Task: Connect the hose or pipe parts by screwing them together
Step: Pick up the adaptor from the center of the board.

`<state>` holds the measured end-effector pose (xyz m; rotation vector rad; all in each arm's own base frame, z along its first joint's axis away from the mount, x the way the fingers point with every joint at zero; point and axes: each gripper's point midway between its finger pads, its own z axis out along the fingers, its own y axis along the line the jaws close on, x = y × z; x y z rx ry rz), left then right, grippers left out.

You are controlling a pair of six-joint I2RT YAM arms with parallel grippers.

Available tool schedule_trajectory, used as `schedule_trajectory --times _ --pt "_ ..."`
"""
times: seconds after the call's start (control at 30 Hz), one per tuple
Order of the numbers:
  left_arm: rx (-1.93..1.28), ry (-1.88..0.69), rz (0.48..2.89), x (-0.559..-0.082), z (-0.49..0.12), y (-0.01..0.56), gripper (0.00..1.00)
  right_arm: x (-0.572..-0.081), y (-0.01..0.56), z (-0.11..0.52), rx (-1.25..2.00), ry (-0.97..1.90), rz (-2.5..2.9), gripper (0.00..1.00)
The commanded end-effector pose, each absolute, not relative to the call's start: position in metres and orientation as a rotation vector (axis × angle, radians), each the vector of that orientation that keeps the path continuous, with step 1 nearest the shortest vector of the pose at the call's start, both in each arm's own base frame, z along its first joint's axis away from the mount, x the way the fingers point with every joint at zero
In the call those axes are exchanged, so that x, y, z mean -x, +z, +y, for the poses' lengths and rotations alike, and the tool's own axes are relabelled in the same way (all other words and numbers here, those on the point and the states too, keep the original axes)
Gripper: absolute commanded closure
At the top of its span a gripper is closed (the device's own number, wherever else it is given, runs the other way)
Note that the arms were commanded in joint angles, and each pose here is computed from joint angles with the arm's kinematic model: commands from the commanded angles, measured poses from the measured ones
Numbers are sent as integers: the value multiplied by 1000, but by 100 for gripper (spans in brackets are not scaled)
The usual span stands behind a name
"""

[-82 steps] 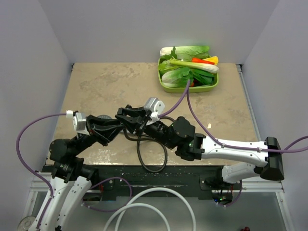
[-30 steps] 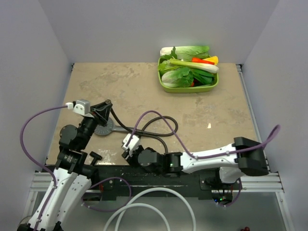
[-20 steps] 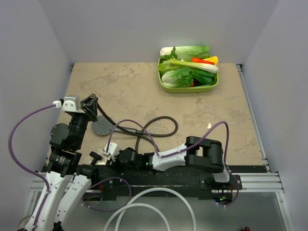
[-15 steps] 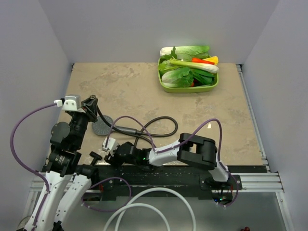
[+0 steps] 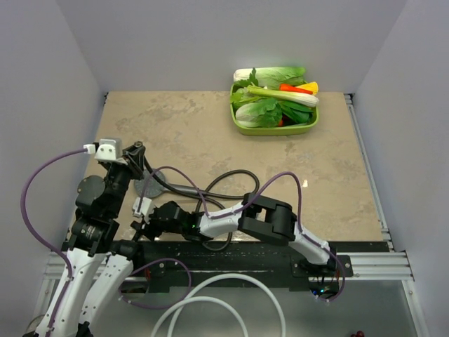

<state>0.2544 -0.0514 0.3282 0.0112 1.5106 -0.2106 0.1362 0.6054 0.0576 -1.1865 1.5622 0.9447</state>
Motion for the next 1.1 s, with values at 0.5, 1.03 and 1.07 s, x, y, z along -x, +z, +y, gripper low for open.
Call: schedule_trajectory --times 0.5,1.03,1.07 --pt "-29 -260 1397 -238 -54 368 100 -173 28 592 1167 674 1736 87" --pt "-225 -469 1458 -238 -102 334 100 -186 92 451 992 589 1744 100" --pt "-241 -492 1465 -238 -107 327 100 -188 106 446 971 583 1729 100"
